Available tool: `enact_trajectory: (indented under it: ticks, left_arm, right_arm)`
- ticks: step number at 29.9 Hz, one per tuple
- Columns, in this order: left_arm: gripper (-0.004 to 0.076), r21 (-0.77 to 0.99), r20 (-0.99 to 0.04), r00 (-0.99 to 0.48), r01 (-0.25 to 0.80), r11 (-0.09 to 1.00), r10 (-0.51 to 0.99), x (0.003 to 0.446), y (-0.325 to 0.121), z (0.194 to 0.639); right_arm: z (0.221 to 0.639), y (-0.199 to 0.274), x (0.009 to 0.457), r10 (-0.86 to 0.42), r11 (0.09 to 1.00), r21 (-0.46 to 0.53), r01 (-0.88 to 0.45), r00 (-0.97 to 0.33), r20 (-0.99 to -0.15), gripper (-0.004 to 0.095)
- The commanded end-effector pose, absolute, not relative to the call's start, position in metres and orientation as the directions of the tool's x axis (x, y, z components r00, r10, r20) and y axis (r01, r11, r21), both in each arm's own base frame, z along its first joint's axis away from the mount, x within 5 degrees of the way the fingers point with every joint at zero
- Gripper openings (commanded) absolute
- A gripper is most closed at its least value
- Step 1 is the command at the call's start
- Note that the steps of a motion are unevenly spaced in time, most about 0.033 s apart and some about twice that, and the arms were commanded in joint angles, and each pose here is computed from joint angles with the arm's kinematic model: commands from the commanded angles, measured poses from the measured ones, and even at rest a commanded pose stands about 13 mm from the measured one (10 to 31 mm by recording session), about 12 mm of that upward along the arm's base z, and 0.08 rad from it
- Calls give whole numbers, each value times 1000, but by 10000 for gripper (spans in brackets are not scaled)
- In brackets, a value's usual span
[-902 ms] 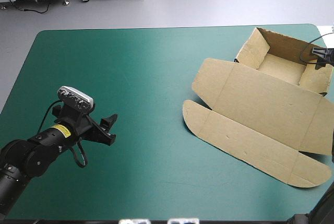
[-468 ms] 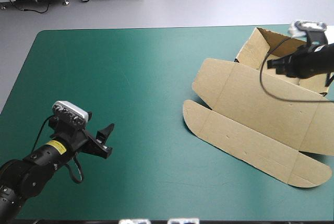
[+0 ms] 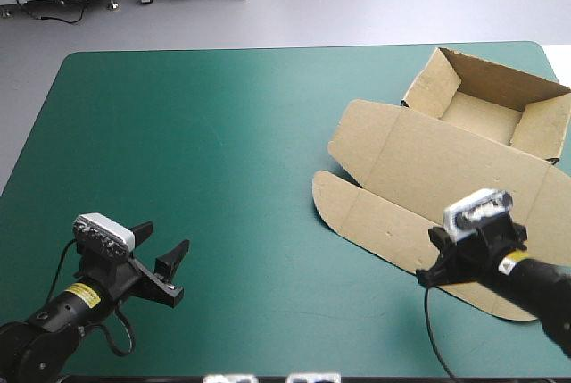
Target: Fold the box
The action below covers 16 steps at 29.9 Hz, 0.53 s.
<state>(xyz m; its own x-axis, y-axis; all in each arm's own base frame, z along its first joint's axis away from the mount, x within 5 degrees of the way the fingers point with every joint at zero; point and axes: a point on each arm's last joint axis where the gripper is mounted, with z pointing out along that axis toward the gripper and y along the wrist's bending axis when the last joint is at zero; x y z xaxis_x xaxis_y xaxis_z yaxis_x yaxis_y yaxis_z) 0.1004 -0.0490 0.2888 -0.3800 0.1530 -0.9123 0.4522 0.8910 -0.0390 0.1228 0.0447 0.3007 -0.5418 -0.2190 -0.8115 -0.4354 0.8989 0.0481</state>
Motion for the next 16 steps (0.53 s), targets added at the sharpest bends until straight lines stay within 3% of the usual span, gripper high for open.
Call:
enact_trajectory:
  ticks: [1, 6, 7, 16]
  left_arm:
    - [356, -75, -927, -360, 443, 893, 101, 102, -50, 289]
    - [27, -82, -907, -405, 437, 896, 115, 101, -50, 270]
    - [-1, -81, -906, -408, 436, 896, 117, 101, -50, 268]
    - [-3, -68, -912, -393, 434, 898, 121, 102, -49, 269]
  right_arm:
    - [282, 39, 109, -179, 916, 21, -400, -456, -872, -4]
    - [269, 36, 96, -158, 922, 22, -387, -427, -890, -5]
    - [270, 36, 96, -154, 924, 19, -383, -415, -897, -5]
    - [268, 38, 96, -170, 914, 15, -405, -417, -893, -9]
